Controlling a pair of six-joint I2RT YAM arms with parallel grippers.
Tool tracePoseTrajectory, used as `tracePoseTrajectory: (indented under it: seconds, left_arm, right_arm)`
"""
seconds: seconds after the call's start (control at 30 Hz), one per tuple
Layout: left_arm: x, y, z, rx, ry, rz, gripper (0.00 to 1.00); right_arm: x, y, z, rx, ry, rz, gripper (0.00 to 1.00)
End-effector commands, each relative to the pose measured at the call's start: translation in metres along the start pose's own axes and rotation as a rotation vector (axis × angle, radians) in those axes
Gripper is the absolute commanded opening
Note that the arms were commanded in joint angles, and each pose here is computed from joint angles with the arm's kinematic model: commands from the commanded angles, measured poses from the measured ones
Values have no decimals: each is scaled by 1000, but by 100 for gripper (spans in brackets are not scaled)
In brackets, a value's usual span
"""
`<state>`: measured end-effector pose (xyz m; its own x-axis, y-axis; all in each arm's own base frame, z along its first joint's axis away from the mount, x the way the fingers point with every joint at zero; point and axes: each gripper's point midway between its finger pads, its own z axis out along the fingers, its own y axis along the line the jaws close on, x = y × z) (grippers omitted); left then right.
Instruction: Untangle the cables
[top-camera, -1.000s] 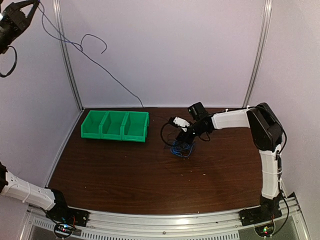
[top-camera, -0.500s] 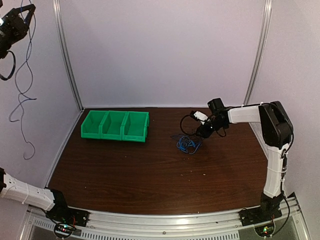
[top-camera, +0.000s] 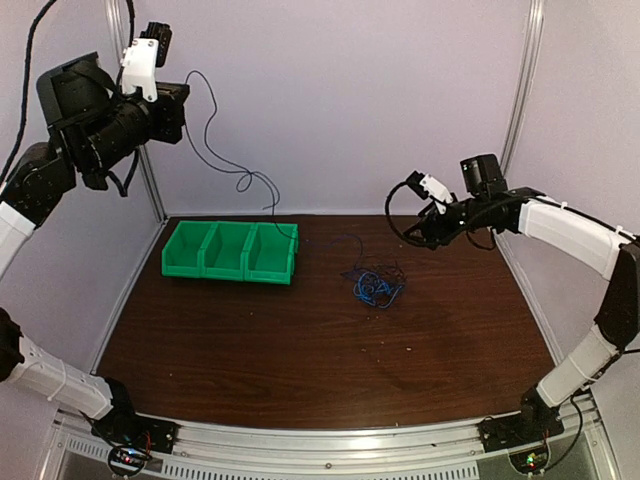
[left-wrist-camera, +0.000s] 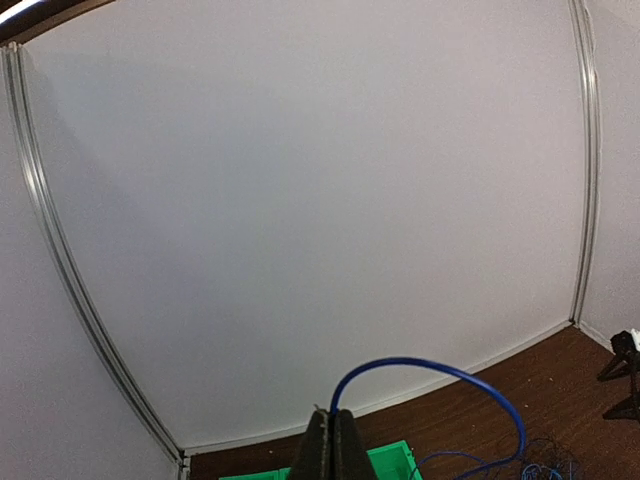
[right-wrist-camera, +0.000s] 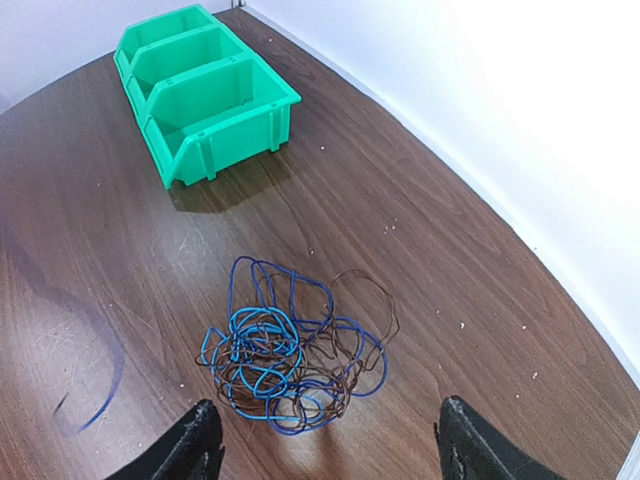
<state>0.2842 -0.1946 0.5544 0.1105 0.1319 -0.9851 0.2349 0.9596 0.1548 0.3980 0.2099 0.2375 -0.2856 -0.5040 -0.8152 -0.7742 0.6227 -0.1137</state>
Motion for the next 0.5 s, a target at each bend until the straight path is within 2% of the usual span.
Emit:
tracePoseTrajectory:
  seconds: [0.0,0.23,0.37,0.47]
  left_arm:
    - [8,-5,16,-21,19,18,0]
    - [46,-19,66,109,150,-45,0]
    - [54,-2,82,74,166,-42,0]
    - [45,20,90,45,145,-49,0]
  right_arm:
    - [32,-2,-5,18,-23,64,78]
    - [71,-39,-22,70,-66,170,78]
    - [83,-45,-24,74,-55,183,78]
    - [85,-45,-24,74,-53,177,78]
